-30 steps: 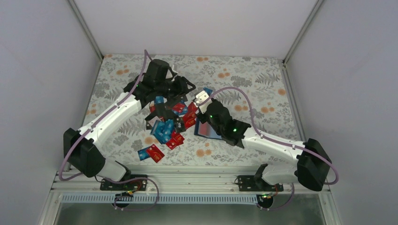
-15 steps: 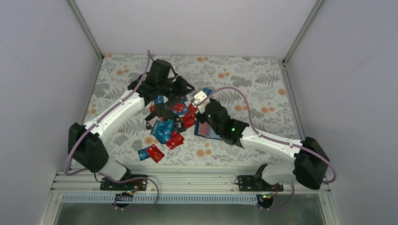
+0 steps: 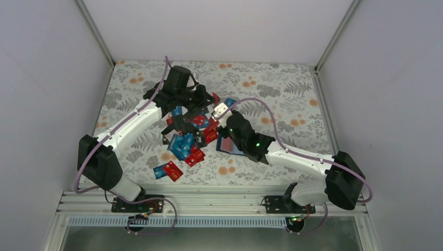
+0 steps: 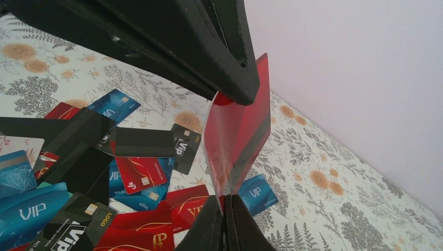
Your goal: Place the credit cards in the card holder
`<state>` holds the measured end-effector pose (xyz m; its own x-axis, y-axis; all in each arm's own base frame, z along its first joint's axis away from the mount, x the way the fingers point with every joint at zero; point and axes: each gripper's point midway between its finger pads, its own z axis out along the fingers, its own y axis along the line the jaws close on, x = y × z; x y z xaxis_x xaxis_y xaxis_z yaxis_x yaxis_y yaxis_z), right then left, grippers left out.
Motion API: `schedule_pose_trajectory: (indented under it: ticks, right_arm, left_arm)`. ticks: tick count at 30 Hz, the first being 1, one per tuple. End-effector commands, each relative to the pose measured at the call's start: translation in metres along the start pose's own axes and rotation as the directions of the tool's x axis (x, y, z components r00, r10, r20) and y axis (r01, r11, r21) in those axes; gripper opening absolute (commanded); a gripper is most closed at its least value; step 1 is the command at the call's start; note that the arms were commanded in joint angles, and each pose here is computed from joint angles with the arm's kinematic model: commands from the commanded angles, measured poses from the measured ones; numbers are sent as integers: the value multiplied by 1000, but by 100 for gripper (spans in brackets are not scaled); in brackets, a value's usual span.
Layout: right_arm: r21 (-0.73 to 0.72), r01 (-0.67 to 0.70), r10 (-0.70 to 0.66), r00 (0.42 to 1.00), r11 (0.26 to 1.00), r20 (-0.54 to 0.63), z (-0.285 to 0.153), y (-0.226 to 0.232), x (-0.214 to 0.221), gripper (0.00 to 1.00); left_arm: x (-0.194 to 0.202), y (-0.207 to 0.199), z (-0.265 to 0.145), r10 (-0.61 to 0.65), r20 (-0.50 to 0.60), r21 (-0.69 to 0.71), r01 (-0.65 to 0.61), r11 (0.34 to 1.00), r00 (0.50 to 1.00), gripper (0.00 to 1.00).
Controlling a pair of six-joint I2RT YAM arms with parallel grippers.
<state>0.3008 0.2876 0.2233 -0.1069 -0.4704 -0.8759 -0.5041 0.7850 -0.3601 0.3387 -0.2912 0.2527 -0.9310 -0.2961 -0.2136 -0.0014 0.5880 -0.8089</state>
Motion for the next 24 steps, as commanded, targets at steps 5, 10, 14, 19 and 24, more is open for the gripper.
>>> schedule_pose_trajectory:
  ticks: [5, 10, 14, 19, 24]
  right_arm:
    - [17, -22, 22, 999, 1000, 25, 1, 0, -19, 30]
    - [1, -41, 41, 999, 999, 19, -1, 2, -14, 56]
    - [9, -143, 143, 990, 990, -16, -2, -10, -1, 69]
    - [-23, -467, 461, 878, 884, -132, -4, -49, 28, 71]
    - [-91, -742, 694, 657, 664, -294, -7, -77, 80, 70]
  left_arm:
    - [2, 1, 5, -8, -42, 31, 9, 999, 999, 2]
    - [-1, -1, 4, -8, -39, 47, 10, 999, 999, 2]
    - [-7, -3, 1, 30, -6, 41, -30, 999, 1000, 2]
    - [-3, 9, 3, 141, 17, 16, -142, 990, 990, 2]
    - [20, 27, 12, 262, 16, 24, -262, 965, 965, 2]
